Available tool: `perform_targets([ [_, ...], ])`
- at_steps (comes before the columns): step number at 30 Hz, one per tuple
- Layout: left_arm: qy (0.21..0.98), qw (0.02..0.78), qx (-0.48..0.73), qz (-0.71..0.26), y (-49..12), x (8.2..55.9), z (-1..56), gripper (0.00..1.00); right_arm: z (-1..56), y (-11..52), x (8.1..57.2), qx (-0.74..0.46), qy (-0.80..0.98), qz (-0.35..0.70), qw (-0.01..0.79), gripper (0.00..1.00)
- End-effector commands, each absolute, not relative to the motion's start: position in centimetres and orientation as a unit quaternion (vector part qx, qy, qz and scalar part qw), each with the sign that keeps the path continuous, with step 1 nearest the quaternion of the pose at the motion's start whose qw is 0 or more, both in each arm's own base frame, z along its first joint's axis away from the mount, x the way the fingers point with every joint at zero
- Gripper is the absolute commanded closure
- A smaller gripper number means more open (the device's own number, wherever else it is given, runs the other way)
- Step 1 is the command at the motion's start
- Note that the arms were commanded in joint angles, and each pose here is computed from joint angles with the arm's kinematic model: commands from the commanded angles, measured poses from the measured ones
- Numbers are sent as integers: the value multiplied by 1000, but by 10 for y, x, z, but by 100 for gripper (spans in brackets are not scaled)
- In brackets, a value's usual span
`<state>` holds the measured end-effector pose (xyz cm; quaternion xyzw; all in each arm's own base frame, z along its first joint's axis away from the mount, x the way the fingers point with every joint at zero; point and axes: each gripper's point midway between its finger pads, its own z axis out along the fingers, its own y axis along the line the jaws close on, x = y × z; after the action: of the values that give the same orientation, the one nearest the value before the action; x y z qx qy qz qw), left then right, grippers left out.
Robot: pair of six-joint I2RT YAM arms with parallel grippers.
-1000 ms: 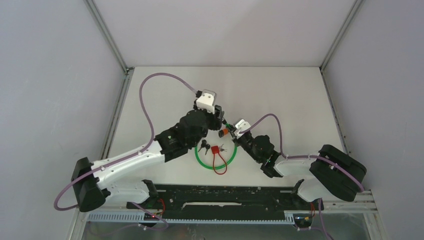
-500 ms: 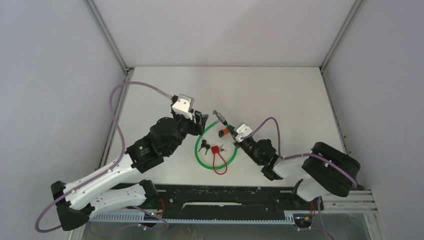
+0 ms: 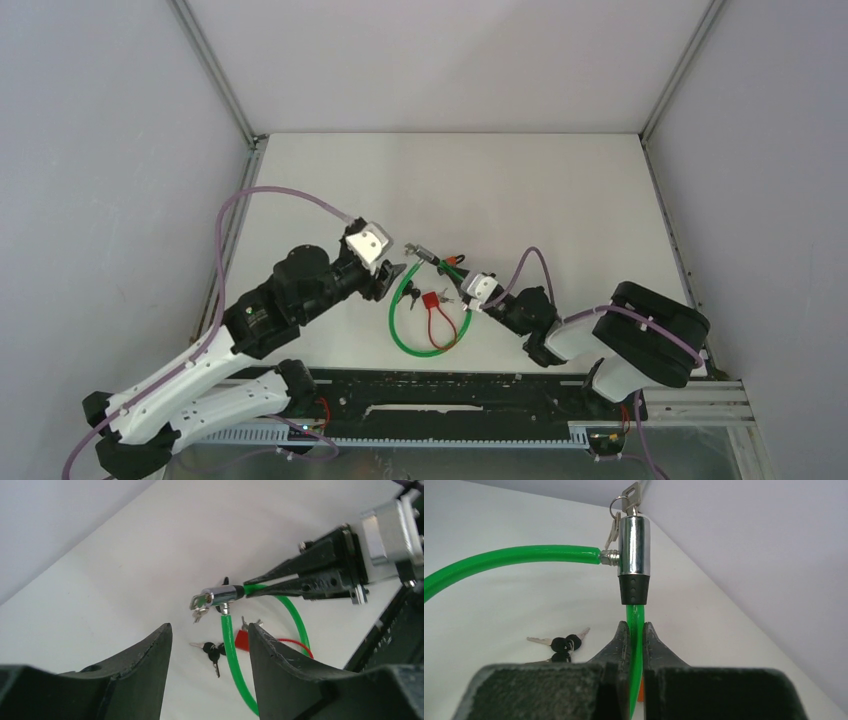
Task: Lock with the key
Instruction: Lock the lock.
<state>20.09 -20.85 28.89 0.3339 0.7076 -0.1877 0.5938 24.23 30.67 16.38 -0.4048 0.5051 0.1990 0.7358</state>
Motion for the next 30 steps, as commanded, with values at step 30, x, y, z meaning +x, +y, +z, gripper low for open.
perform_targets([
  [30,596,561,552,-160,-199,164,217,58,176,319,198,-515,364,211,747,100],
])
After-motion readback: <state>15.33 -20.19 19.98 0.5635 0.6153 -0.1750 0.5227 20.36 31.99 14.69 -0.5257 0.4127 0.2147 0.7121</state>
